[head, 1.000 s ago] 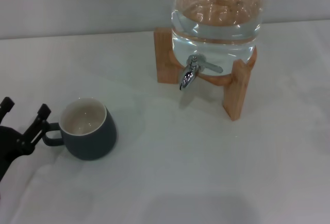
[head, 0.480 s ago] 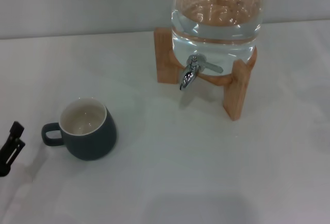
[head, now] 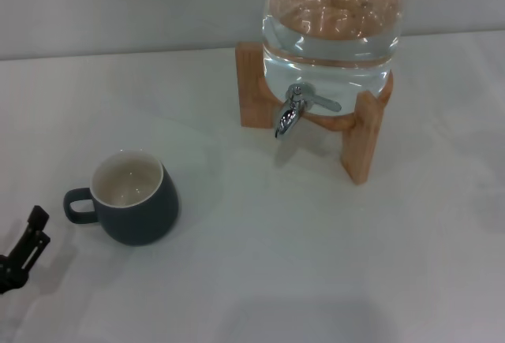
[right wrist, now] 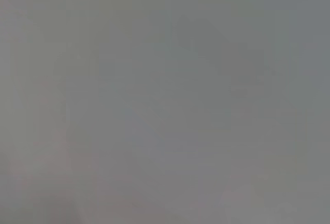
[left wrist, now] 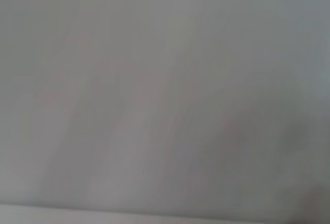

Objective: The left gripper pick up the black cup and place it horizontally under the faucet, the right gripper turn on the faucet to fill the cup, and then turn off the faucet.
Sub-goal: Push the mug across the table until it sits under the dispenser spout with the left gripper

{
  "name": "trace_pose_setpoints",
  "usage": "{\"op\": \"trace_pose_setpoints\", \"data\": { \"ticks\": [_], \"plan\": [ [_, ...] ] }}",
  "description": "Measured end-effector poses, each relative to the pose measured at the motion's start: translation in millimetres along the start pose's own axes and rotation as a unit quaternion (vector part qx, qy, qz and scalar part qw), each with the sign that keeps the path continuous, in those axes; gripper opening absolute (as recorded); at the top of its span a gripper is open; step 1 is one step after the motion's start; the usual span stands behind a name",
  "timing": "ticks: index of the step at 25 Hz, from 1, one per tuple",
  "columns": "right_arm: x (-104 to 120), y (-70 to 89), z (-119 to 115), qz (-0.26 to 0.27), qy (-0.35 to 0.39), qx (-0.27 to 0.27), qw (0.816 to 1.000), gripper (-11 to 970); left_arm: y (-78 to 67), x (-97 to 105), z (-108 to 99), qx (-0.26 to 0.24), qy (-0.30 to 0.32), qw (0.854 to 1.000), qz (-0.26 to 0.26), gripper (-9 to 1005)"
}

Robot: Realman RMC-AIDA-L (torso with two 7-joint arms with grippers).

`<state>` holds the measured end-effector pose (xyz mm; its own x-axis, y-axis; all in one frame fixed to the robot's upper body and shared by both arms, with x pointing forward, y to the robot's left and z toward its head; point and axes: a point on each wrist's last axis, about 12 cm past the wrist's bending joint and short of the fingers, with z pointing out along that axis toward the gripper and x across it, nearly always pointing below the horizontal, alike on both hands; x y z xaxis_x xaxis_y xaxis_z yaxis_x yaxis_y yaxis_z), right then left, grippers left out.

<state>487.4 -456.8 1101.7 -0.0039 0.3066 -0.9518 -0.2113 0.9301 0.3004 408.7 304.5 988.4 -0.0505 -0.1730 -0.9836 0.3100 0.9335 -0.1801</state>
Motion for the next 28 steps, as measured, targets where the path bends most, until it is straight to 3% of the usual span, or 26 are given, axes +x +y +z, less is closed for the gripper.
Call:
{"op": "trace_pose_setpoints", "data": {
  "ticks": [13, 28],
  "plan": [
    [0, 0.9, 0, 0.0, 0.0, -0.003, 1.0, 841, -5.0, 12, 6, 0.001, 0.045, 0.999, -0.009, 857],
    [2, 2.4, 0, 0.004, -0.002, -0.002, 1.0, 841, -1.8, 14, 5, -0.013, 0.054, 0.998, -0.009, 855]
  ]
}}
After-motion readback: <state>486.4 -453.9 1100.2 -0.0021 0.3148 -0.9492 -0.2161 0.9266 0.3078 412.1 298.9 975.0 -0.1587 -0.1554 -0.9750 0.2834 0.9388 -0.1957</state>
